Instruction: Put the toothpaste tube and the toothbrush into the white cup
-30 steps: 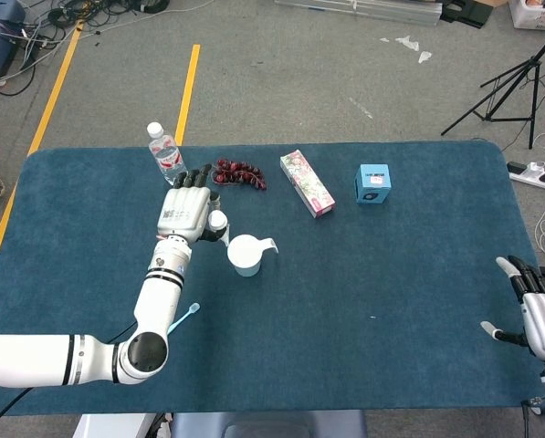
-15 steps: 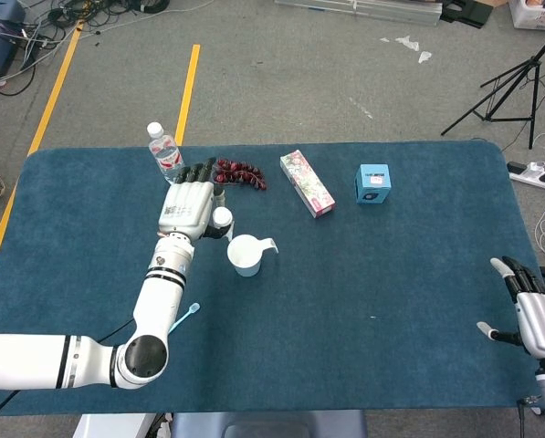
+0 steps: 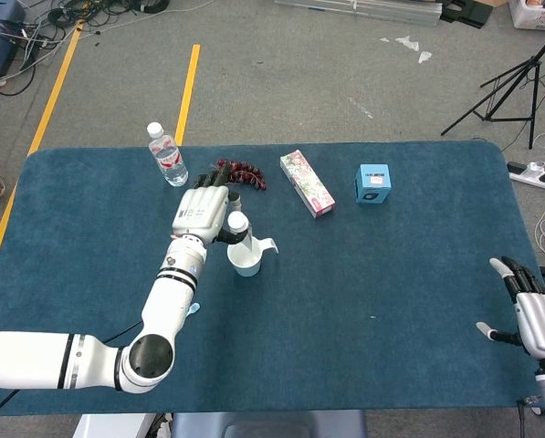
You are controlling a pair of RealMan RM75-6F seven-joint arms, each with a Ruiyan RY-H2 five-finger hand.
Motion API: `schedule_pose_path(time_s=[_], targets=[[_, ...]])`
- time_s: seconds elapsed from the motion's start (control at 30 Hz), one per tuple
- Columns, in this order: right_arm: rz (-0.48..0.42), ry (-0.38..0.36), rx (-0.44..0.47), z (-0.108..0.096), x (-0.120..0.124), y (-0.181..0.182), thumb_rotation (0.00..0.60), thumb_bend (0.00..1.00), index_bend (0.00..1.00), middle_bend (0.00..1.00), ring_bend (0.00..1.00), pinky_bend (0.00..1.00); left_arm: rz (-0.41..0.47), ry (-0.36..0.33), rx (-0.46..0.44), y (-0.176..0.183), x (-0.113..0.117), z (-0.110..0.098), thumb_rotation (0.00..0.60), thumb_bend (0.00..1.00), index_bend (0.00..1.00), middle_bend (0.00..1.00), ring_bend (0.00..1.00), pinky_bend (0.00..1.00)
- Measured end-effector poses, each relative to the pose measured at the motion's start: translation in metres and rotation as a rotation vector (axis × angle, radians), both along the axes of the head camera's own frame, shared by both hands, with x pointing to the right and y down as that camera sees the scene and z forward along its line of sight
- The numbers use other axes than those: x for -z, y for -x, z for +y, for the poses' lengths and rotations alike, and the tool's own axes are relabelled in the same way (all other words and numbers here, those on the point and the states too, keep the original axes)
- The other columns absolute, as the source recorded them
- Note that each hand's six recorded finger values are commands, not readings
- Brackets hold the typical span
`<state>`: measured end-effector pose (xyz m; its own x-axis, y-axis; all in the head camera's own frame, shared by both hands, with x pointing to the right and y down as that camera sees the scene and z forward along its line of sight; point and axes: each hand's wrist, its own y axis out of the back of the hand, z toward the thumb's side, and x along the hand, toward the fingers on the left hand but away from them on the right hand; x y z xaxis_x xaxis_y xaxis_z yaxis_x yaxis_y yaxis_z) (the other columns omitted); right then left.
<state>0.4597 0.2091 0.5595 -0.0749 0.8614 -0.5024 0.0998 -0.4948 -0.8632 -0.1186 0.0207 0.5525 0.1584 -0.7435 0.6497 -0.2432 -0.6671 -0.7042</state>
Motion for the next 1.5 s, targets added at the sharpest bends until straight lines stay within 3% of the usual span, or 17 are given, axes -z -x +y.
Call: schedule_pose_path(time_s=[0.83, 1.5], targets=[[-0.007, -0.005, -0.003, -0.001, 0.002, -0.001, 0.6, 0.02, 0.14, 0.11, 0.11, 0.37, 0.002, 0.056, -0.004, -0.005, -0.016, 0.01, 0.6, 0.7, 0.73, 0.0, 0.0, 0.02], [-0.01, -0.018, -0.006, -0.002, 0.006, -0.002, 0.6, 0.02, 0.15, 0.11, 0.11, 0.37, -0.024, 0.105, 0.019, 0.01, -0.049, 0.015, 0.6, 0.7, 0.73, 0.0, 0.0, 0.02]])
